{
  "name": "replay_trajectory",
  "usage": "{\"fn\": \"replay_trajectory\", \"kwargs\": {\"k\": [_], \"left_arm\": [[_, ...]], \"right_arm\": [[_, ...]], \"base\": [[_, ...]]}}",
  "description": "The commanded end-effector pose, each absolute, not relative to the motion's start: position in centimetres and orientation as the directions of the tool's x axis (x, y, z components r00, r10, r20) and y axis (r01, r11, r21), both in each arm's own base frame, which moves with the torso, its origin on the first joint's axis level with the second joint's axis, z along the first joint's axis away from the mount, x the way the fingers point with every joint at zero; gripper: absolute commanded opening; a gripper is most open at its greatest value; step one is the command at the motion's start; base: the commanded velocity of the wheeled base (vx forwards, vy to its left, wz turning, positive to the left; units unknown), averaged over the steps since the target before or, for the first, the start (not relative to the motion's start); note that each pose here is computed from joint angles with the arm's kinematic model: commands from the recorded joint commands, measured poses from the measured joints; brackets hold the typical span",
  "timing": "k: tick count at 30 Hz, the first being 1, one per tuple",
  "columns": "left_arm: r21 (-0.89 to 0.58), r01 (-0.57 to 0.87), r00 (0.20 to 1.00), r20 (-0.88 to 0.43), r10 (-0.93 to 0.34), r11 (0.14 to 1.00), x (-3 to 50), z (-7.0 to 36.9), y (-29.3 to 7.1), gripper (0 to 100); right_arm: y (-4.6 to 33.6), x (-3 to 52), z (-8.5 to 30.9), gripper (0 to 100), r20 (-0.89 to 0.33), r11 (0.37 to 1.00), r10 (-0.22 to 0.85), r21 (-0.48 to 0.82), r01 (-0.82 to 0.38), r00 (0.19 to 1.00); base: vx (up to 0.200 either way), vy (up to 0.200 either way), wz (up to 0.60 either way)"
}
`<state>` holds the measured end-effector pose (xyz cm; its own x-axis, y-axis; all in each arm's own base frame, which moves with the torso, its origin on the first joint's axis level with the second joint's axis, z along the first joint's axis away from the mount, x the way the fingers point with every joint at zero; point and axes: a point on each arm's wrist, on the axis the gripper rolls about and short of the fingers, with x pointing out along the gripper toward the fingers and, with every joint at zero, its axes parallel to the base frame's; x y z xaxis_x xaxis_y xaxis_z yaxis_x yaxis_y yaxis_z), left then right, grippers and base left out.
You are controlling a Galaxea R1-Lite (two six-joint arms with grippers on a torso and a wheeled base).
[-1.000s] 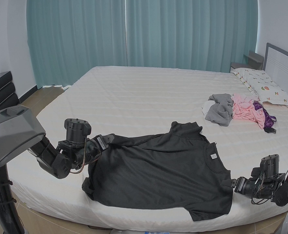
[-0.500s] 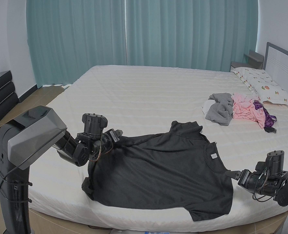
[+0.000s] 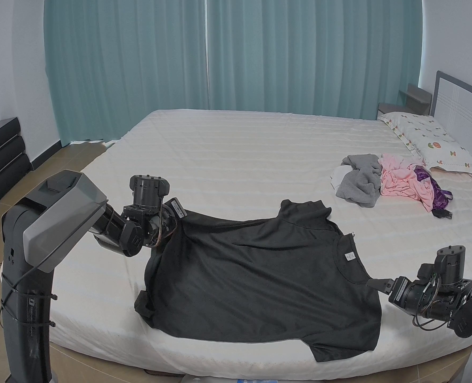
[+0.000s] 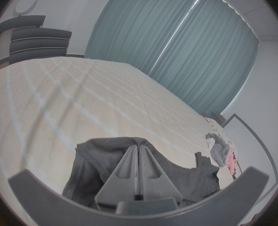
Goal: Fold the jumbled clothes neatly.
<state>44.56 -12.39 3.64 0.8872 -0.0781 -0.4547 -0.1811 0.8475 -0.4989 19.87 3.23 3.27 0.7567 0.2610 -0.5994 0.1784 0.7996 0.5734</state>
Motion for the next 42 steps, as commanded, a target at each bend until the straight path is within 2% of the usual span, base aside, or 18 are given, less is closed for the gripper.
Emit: {"fn": "replay_trajectory", "kwargs": {"k": [1, 15, 21, 22, 29, 33, 42], "left_arm": [[-0.508, -0.198, 0.907, -0.42, -0.041, 0.838, 46.1, 3.8, -11.5, 0], [-0.534, -0.183, 0.934, -0.356, -0.023, 0.825, 49.3, 3.1, -11.0, 0], [-0.531, -0.187, 0.931, -0.363, -0.023, 0.826, 50.4, 3.2, -11.2, 0], [-0.531, -0.188, 0.931, -0.365, -0.023, 0.827, 50.5, 3.3, -11.2, 100], [-0.523, -0.197, 0.926, -0.377, -0.018, 0.829, 50.4, 2.9, -11.2, 100], [-0.518, -0.214, 0.919, -0.395, -0.009, 0.828, 49.6, 3.3, -10.8, 100], [-0.508, -0.234, 0.889, -0.456, -0.029, 0.829, 45.3, 5.3, -9.2, 100]], "right_arm": [[3.4, 20.3, 3.3, 100, -0.593, 0.799, 0.264, 0.576, 0.171, 0.761], [3.7, 22.7, 3.6, 100, -0.544, 0.793, 0.268, 0.593, 0.139, 0.795], [4.2, 25.9, 3.4, 100, -0.501, 0.789, 0.269, 0.604, 0.11, 0.823], [4.3, 26.6, 3.3, 100, -0.495, 0.79, 0.265, 0.604, 0.108, 0.828], [5.0, 31.3, 1.6, 100, -0.482, 0.795, 0.253, 0.598, 0.104, 0.839], [5.7, 35.8, -0.2, 100, -0.488, 0.795, 0.252, 0.597, 0.109, 0.836], [7.6, 42.1, -0.2, 100, -0.494, 0.797, 0.272, 0.596, 0.094, 0.826]], "base": [[0.0, 0.0, 0.0], [0.0, 0.0, 0.0], [0.0, 0.0, 0.0], [0.0, 0.0, 0.0], [0.0, 0.0, 0.0], [0.0, 0.0, 0.0], [0.0, 0.0, 0.0]]}}
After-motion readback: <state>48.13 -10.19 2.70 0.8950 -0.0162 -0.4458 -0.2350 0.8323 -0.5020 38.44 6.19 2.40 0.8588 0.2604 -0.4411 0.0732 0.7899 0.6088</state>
